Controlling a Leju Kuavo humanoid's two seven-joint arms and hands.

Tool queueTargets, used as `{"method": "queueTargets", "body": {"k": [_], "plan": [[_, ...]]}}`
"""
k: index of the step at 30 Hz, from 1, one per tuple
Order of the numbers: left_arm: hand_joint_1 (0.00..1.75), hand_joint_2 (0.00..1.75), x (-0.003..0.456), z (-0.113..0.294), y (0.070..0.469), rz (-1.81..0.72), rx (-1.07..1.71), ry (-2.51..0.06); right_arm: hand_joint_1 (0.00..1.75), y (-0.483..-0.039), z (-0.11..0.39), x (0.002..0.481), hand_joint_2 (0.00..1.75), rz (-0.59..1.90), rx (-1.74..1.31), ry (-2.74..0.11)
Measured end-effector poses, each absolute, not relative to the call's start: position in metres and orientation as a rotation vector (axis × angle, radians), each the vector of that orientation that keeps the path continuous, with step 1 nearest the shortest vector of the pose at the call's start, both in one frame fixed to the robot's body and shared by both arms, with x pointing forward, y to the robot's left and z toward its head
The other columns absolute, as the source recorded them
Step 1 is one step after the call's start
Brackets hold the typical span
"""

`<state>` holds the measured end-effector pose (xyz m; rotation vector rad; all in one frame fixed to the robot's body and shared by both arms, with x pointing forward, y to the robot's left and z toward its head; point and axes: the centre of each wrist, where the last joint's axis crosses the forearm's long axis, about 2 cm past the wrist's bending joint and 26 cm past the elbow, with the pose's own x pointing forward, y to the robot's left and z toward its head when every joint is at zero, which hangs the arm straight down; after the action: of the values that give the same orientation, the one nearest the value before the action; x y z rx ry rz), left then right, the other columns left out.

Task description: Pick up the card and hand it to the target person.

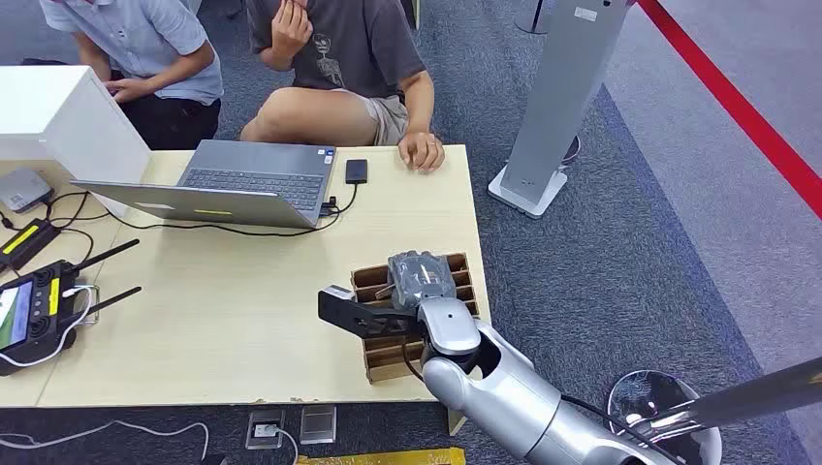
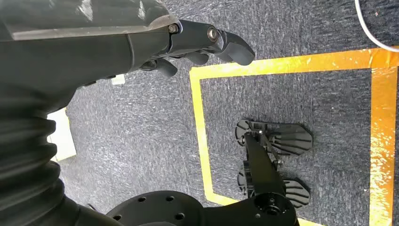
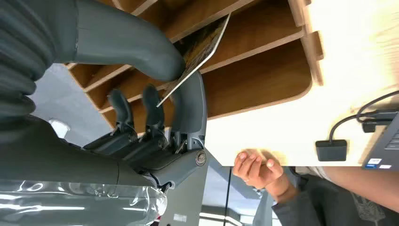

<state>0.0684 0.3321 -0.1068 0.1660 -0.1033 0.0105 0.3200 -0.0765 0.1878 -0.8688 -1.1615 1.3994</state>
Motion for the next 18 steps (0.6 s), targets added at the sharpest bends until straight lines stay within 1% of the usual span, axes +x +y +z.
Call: {"method": "queueTargets", "body": {"k": [2,5,18], "plan": [[0.0,1.75,0.0684,-0.1068,0.3321,0.01,0.166,-0.103,1.56,-0.0765,0.1878,0.3199,1.75,1.398,-0.869,-1.163],[0.0,1.75,0.0684,-0.1068,0.3321,0.011,0.166,-0.103,1.68,-0.0764,0.1879,0.3199,1.75,1.391,-0.861,-1.168],[0.0,1.75,0.0683,-0.1067,0.3327,0.03,0.185,-0.097,1.69,-0.0773,0.1885,0.3207,1.75,1.362,-0.831,-1.189]]}}
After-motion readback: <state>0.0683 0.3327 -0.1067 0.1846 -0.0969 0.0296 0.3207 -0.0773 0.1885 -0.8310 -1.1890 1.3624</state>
